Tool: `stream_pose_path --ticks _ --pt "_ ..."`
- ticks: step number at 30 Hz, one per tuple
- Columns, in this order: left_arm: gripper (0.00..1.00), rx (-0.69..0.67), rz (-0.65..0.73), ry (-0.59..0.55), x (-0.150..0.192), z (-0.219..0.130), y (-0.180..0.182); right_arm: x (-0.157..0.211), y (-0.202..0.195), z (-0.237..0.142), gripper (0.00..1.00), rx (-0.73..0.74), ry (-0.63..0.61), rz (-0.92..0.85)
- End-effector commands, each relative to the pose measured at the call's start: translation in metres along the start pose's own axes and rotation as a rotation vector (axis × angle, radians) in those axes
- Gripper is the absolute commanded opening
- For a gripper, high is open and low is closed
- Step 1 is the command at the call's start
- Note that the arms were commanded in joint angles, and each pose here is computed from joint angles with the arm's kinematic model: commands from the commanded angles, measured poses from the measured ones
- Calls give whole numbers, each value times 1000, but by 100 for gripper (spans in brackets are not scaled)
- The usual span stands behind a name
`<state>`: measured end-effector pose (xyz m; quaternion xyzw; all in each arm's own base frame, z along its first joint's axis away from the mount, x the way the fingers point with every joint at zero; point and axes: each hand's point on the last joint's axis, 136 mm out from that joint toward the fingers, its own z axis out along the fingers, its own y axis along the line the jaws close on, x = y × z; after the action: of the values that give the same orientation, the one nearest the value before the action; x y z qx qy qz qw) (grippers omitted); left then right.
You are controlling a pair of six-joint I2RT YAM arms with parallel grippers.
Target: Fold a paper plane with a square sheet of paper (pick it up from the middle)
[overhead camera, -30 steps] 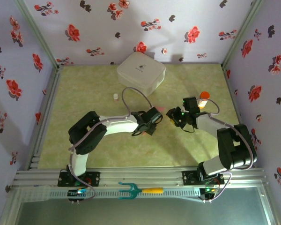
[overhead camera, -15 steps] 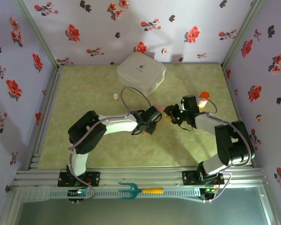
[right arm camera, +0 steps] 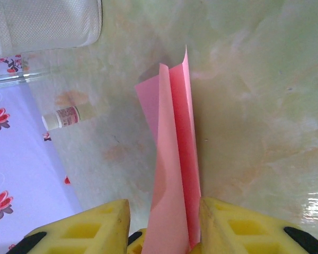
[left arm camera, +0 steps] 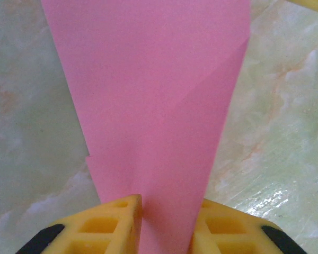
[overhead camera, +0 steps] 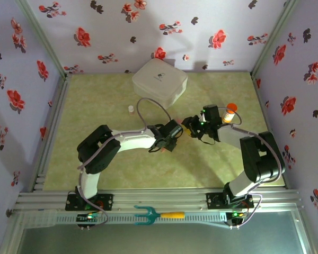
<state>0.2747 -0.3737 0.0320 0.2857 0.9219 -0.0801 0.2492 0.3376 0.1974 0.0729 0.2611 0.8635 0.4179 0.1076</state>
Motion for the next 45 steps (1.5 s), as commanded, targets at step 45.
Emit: stream_pose_path --ticks 45 --pt "36 18 49 -18 1 -10 0 -4 -4 5 0 28 -18 12"
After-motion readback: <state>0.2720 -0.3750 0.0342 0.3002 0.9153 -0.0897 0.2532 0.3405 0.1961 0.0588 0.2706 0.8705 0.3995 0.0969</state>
